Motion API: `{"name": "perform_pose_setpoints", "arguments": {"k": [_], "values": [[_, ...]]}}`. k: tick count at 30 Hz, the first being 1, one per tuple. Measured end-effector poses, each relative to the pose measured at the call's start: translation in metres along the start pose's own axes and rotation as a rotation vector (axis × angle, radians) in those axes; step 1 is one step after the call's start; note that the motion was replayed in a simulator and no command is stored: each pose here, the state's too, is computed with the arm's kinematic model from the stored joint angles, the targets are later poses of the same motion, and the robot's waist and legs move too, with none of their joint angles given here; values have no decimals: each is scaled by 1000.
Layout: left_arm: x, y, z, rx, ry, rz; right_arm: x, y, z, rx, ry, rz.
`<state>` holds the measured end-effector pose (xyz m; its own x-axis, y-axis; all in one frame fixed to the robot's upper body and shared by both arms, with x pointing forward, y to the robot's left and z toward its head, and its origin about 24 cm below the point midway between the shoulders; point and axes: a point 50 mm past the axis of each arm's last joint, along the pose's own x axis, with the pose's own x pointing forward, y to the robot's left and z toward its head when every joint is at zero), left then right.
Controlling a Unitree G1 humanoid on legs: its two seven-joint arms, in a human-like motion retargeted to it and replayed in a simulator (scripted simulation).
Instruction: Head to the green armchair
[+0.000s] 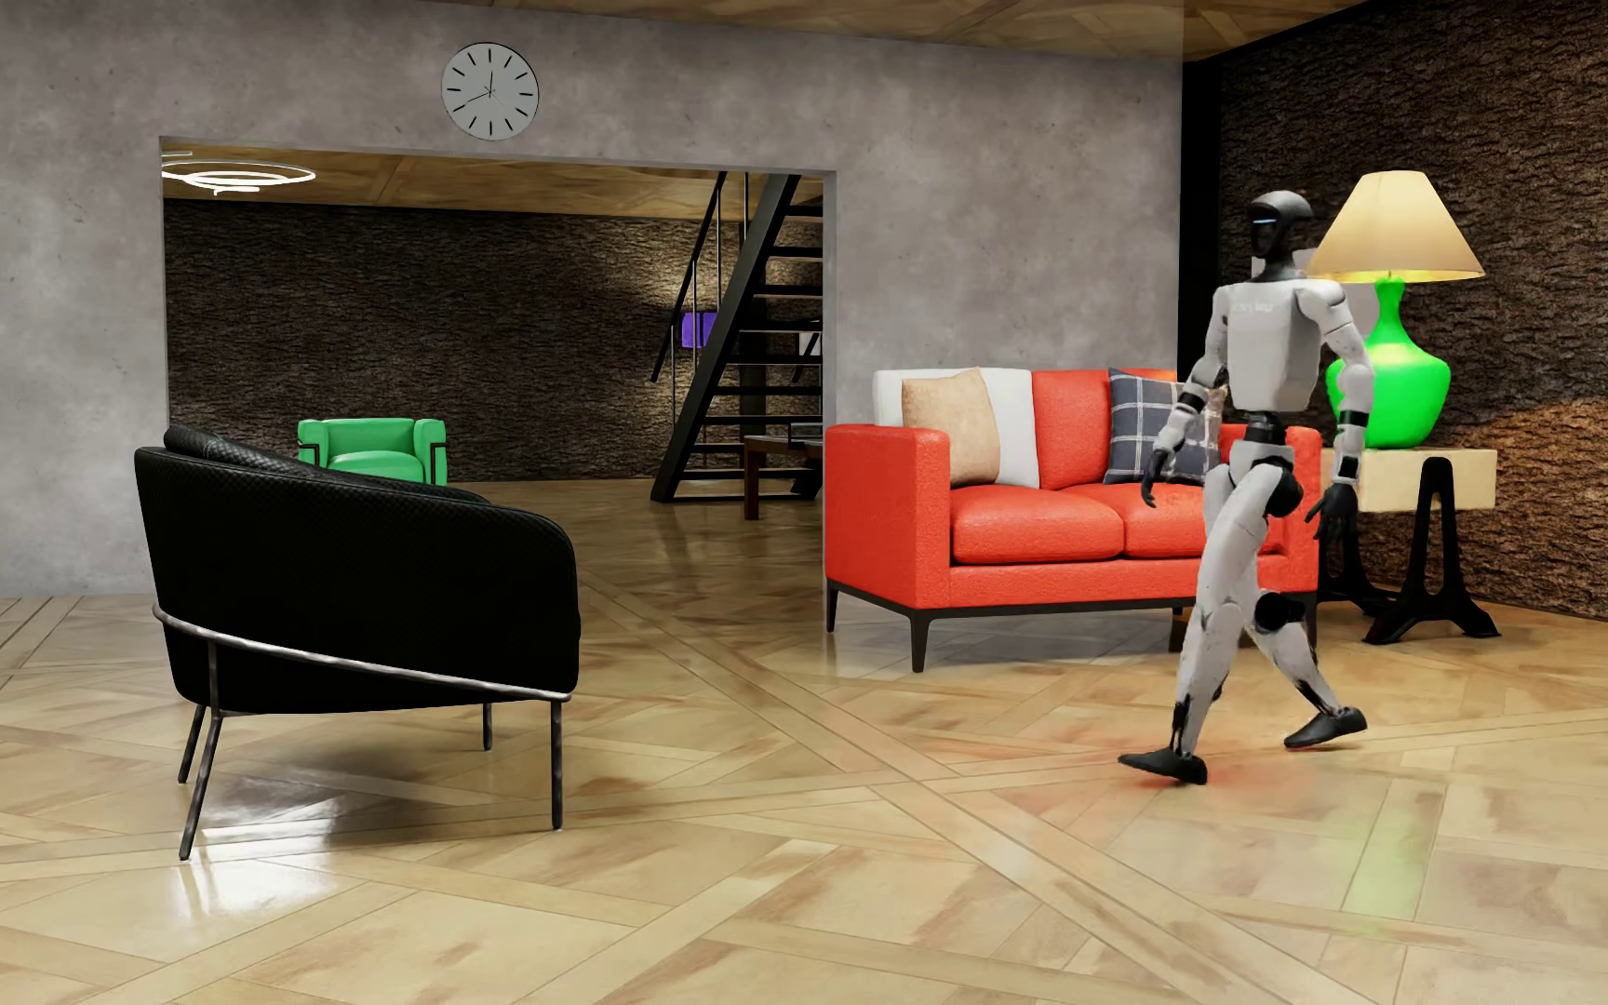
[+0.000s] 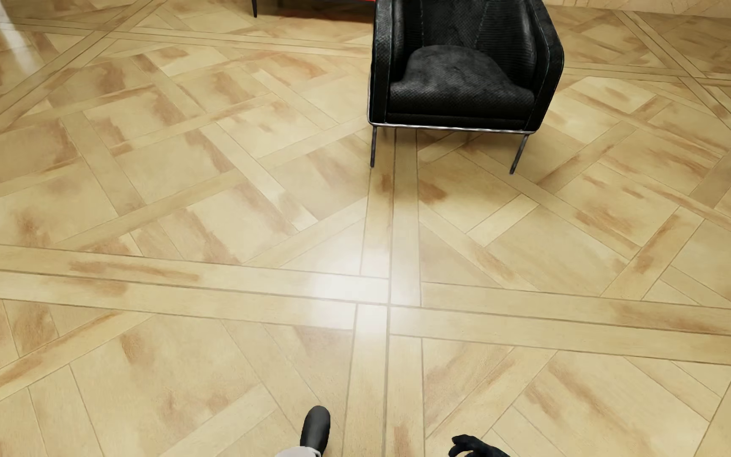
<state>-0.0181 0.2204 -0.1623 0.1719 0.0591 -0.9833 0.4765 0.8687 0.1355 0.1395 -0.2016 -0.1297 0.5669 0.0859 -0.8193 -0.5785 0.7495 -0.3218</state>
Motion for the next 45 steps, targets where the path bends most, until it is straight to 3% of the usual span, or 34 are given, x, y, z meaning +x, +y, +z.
{"name": "perform_pose_setpoints", "arguments": {"k": [2,5,10,14,17,19,23,29,31,34,38,45], "values": [[0,0,-1,34,9,-10,-3,-14,5,35,-34,-51],[2,2,-6,20,42,-1,-8,20,-22,114,63,8],[4,19,58,32,-190,41,-28,79,-61,35,207,197],[-7,55,97,-20,-352,146,-54,101,-99,49,342,250],[-6,66,83,-106,-308,191,-70,112,-117,22,409,296],[0,47,57,-139,-210,149,-78,112,-129,21,455,297],[2,25,26,-89,-93,84,-54,85,-101,44,336,210],[-13,6,-31,-136,49,60,-26,20,-48,88,115,13],[-10,8,-28,-97,61,51,-20,18,-40,147,98,-16],[-6,43,-10,-93,15,134,-14,44,-21,104,42,76],[-7,50,20,-103,-112,156,-35,88,-59,76,181,207],[-10,73,92,-25,-340,195,-99,125,-145,1,510,351]]}}
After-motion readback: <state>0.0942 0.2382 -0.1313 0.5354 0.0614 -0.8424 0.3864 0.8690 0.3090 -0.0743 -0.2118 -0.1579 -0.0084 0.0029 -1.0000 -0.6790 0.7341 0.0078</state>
